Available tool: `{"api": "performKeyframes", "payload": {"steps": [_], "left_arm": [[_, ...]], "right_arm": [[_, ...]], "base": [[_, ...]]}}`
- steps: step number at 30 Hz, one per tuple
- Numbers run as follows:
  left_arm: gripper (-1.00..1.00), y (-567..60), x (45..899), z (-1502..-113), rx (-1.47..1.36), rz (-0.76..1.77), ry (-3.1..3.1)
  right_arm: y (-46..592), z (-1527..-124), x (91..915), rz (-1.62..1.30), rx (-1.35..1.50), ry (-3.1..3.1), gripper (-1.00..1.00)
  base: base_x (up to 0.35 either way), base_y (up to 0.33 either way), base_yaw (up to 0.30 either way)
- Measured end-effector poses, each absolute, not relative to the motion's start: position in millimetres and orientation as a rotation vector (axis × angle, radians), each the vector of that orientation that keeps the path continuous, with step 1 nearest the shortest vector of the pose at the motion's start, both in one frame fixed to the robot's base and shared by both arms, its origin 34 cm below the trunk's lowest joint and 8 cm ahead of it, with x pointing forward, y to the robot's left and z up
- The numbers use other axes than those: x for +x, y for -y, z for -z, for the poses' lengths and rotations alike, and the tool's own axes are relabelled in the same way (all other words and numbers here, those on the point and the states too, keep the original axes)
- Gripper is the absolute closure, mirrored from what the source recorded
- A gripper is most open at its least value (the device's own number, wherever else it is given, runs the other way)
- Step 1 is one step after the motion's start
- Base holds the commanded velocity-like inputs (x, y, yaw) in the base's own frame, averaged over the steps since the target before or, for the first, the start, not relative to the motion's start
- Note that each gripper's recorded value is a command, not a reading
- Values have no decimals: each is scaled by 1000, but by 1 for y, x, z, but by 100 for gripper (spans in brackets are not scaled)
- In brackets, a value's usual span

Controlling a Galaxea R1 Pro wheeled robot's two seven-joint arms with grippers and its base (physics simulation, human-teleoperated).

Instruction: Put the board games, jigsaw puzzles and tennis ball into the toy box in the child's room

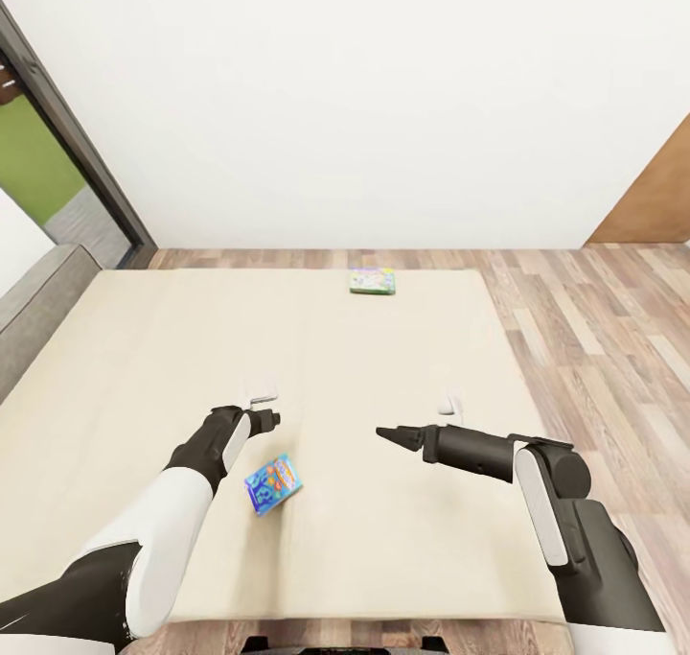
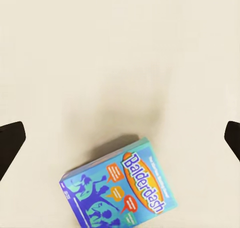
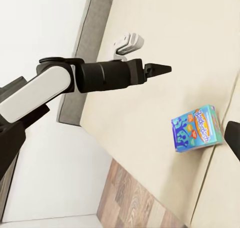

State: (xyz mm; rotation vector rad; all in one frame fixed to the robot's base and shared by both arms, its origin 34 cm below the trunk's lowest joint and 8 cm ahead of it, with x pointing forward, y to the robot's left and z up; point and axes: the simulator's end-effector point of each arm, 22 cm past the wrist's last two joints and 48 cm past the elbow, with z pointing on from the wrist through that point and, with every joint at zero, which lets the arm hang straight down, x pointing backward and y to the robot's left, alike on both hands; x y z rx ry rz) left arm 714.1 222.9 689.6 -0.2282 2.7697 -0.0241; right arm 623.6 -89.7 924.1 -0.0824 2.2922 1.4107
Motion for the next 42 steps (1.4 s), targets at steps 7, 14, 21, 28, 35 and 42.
{"api": "performKeyframes", "payload": {"steps": [7, 14, 21, 28, 35, 42], "left_arm": [[-100, -221, 713, -679, -234, 23, -2736], [-100, -214, 690, -657, -230, 32, -2778], [-100, -213, 686, -649, -231, 32, -2781], [-100, -214, 681, -642, -231, 29, -2792], [-100, -219, 677, -635, -246, 24, -2802], [-100, -220, 672, -628, -262, 26, -2816]], "right_arm": [[90, -918, 623, -1415, -74, -2302, -100], [90, -912, 622, -1418, -64, -2311, -100], [91, -906, 621, -1421, -56, -2320, -100], [91, -900, 621, -1419, -50, -2326, -100], [91, -895, 620, -1420, -45, -2331, -100], [91, -889, 619, -1423, -37, -2340, -100]], "base": [[0, 0, 0], [0, 0, 0], [0, 0, 0], [0, 0, 0], [0, 0, 0], [0, 0, 0]]}}
